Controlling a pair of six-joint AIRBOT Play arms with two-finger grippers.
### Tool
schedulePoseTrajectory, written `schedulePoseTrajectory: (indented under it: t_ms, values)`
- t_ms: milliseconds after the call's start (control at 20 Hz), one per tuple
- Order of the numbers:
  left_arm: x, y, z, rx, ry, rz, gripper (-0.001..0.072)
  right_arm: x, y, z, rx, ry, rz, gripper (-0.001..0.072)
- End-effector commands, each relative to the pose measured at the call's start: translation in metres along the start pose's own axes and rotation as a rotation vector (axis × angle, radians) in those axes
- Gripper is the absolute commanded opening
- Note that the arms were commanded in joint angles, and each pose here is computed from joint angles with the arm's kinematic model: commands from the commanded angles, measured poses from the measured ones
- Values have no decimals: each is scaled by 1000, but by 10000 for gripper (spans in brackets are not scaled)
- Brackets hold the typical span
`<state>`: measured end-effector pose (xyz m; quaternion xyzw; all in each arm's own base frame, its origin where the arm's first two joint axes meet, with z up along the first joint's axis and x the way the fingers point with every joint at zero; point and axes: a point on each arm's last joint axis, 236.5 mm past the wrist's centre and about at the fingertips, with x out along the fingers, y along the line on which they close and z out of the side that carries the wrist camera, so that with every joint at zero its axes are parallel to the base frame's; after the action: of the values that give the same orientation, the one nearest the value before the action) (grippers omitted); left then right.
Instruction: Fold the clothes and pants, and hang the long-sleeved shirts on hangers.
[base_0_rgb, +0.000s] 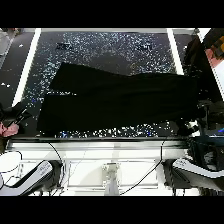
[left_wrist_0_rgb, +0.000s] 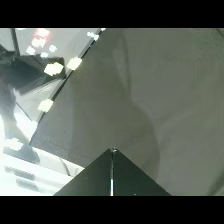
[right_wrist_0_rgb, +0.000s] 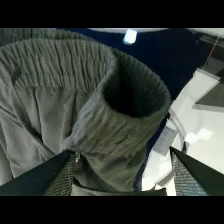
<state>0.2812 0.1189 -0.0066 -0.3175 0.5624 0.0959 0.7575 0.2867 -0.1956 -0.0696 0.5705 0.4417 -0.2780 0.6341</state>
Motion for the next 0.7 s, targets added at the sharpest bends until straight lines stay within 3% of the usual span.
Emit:
schedulePoseTrajectory:
  t_ms: [0, 350, 650]
  values:
    - [0, -3, -1, -2, 3, -11, 5, -3, 4, -9, 2, 31, 12, 631]
    - [0, -4, -1, -3, 3, -15, 4, -33, 29, 19, -58, -91, 30, 629]
    - [0, -4, -2, -3, 8, -16, 3, -24, -24, -15, -102, 79, -200, 629]
